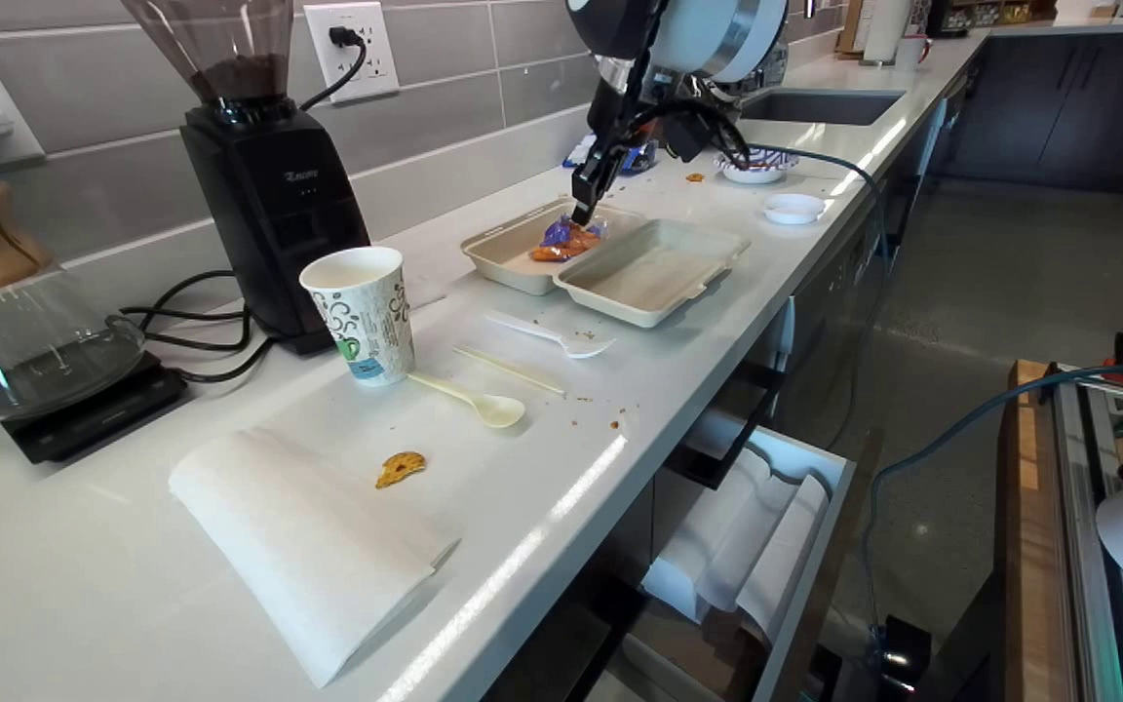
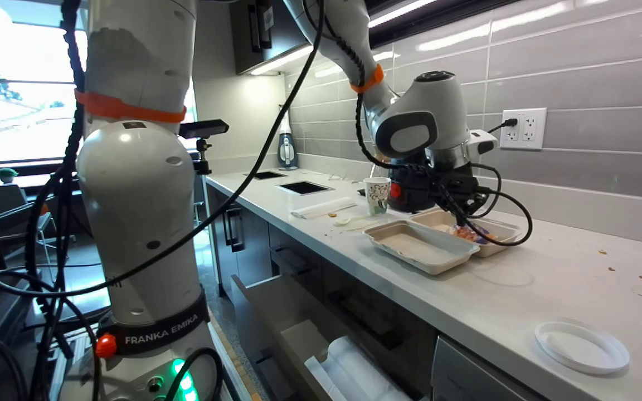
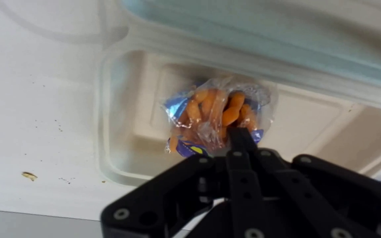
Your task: Remove one orange object from upper segment of the takeaway pack and put it in the lower segment
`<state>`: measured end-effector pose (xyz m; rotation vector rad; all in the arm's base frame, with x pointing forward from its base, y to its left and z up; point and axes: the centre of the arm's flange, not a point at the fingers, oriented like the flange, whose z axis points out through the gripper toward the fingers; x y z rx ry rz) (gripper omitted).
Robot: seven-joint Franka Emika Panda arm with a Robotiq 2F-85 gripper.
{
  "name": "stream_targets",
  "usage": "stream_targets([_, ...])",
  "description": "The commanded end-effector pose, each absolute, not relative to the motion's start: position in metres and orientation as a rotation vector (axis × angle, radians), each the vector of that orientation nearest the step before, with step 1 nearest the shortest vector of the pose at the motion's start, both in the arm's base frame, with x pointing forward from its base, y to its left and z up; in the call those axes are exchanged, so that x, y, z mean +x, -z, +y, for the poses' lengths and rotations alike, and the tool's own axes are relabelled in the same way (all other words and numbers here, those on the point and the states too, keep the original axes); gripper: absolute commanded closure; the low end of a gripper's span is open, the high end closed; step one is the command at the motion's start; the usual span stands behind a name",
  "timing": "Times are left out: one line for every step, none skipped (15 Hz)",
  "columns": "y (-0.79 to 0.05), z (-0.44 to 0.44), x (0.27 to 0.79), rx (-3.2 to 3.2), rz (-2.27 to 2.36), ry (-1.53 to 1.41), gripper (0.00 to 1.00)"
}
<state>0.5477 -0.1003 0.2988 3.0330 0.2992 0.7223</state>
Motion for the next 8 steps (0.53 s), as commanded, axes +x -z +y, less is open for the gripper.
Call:
stream_targets([-0.2839, -0.1068, 0.5533, 3.037, 0.286, -0.737, 1.00])
stream_targets([-0.2828, -0.1072, 0.5536, 3.042, 0.280, -0.741, 1.00])
stream_targets([-0.2819, -0.1077, 0.5544, 3.043, 0.276, -0.747, 1.00])
stream_targets([-0.2812, -0.1083, 0.5557, 3.045, 0.274, -0.756, 1.00])
stream_targets([-0.2802, -0.1084, 0.5570, 3.048, 0.273, -0.758, 1.00])
stream_targets([-0.2788, -0.1087, 0.5583, 3.047, 0.274, -0.764, 1.00])
stream_targets([-0.2772, -0.1089, 0.5594, 3.043, 0.276, -0.768, 1.00])
stream_targets([-0.2758, -0.1092, 0.5602, 3.039, 0.282, -0.771, 1.00])
